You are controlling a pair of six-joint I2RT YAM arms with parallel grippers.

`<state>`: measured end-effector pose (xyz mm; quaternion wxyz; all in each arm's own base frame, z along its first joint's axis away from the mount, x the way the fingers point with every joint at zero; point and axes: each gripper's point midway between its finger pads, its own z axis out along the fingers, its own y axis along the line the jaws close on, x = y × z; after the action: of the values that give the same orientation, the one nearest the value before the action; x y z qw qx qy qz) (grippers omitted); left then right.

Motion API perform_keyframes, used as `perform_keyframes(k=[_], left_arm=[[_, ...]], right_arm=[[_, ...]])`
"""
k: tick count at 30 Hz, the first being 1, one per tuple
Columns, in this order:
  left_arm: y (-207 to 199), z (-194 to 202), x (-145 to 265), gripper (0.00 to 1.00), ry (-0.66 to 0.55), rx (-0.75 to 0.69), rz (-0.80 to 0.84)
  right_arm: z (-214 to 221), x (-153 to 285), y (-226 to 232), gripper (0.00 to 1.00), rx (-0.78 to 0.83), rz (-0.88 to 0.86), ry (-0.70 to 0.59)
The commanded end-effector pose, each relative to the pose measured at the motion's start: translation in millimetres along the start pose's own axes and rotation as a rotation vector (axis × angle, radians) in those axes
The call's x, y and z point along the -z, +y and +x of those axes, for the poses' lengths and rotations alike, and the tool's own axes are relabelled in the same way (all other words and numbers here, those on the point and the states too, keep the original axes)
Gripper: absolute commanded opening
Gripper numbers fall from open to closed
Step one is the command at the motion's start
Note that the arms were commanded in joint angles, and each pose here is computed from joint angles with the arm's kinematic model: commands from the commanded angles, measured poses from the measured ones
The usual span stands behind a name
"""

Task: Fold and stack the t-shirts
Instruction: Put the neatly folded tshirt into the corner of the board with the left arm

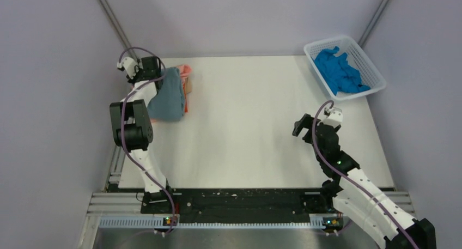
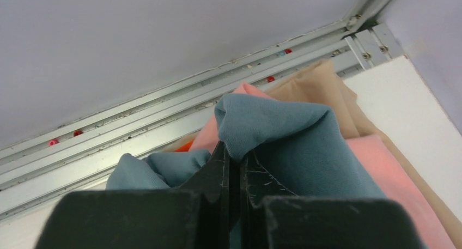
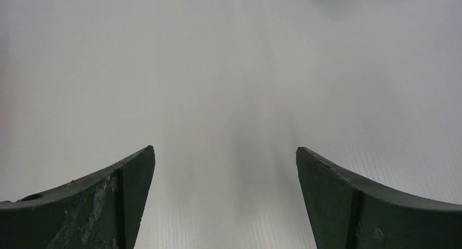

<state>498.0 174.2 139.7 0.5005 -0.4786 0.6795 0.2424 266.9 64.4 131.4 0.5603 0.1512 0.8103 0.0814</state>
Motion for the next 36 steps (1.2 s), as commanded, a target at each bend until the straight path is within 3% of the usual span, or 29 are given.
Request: perform_keyframes(k=[1,3,4,7,12,20,22,24,26,31,36], left_arm=[[15,-9,-18,0.13,-0.006,0.067,-0.117],[13,-11,-14,0.50,0.011,0.090,-0.107],[10,-11,-11,0.60,0.022,0.104,-0.084],[2,-14,6,0.72,0.058,0.160,0.006],[-9,-16,52,0.76,0.103,0.165,0.126],[-17,-51,135,0.78,-0.001,0.127,0.249],[-41,-49,157,0.79,0.018,0.040,0.399],[-76,-36,182,0.98,0.035,-0.141,0.628],[-101,-15,202,0.99,0.077,-0.334,0.809],[-117,3,198,0.99,0.099,-0.582,0.761],[-120,24,185,0.99,0.112,-0.663,0.646]], right_arm=[[-29,3,17,0.99,-0.042,-0.045,-0.063],[-29,4,17,0.99,-0.041,-0.047,-0.064],[-30,4,17,0.99,-0.041,-0.047,-0.065],[-30,5,18,0.99,-0.044,-0.056,-0.066],[-31,8,22,0.99,-0.053,-0.084,-0.065],[-28,10,29,0.99,-0.059,-0.127,-0.050],[-27,11,30,0.99,-0.059,-0.133,-0.046],[-27,11,31,0.99,-0.058,-0.139,-0.045],[-27,12,31,0.99,-0.061,-0.143,-0.048],[-28,15,29,0.99,-0.068,-0.150,-0.063],[-30,14,28,0.99,-0.063,-0.143,-0.077]])
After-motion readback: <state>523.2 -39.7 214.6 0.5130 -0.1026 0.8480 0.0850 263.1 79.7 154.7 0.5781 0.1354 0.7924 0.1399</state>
